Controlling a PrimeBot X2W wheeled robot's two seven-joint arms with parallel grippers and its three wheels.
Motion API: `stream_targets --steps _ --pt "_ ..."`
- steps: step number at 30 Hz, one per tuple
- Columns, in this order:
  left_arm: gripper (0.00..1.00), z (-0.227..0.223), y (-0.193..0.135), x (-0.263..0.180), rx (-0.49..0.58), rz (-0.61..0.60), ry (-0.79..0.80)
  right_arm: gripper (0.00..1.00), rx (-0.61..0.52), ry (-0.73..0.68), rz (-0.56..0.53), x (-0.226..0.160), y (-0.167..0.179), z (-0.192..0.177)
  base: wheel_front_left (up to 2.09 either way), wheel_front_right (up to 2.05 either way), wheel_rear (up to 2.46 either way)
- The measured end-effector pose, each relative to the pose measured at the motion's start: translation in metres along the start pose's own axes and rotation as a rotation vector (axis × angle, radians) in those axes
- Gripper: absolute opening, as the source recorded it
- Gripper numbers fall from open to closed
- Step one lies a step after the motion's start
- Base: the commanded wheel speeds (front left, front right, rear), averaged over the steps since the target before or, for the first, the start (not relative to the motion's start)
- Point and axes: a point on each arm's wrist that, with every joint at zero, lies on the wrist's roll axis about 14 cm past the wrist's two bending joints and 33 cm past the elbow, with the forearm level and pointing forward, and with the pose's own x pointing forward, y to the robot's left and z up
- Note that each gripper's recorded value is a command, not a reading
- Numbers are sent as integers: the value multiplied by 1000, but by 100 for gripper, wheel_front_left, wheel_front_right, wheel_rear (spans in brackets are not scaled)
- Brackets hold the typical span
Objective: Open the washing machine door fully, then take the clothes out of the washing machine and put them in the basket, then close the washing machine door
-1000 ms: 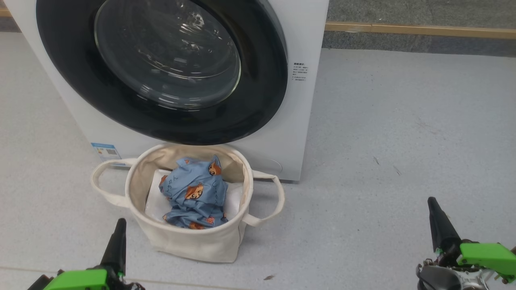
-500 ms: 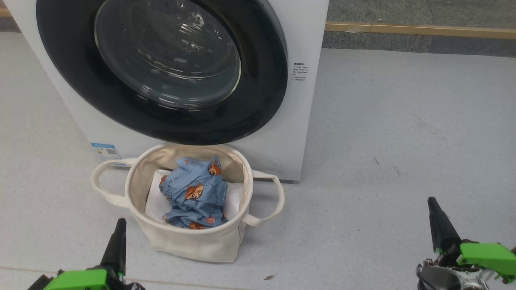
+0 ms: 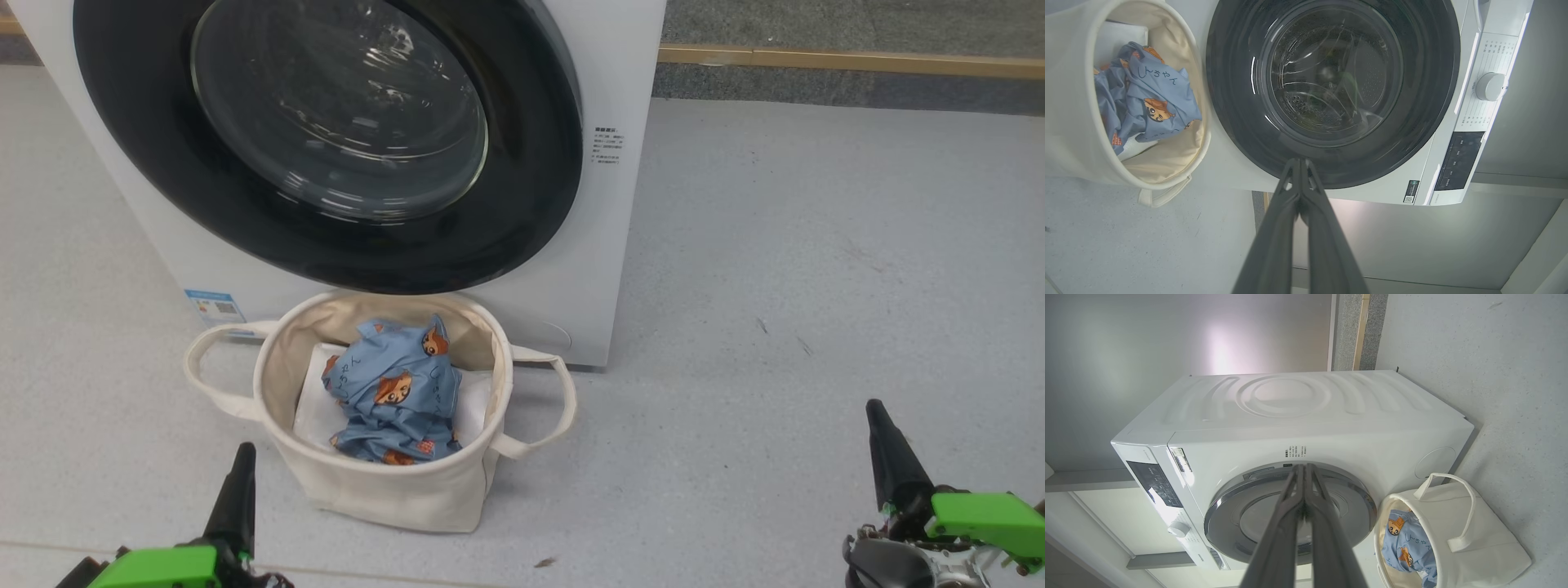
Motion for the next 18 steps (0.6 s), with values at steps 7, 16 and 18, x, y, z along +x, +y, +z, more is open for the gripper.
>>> stream_targets --steps 7,16,18 --pt "0 0 0 0 0 0 0 0 0 0 0 0 0 0 0 0 0" --pt "0 0 0 0 0 0 0 0 0 0 0 0 0 0 0 0 0" --pt "0 0 0 0 0 0 0 0 0 0 0 0 0 0 0 0 0"
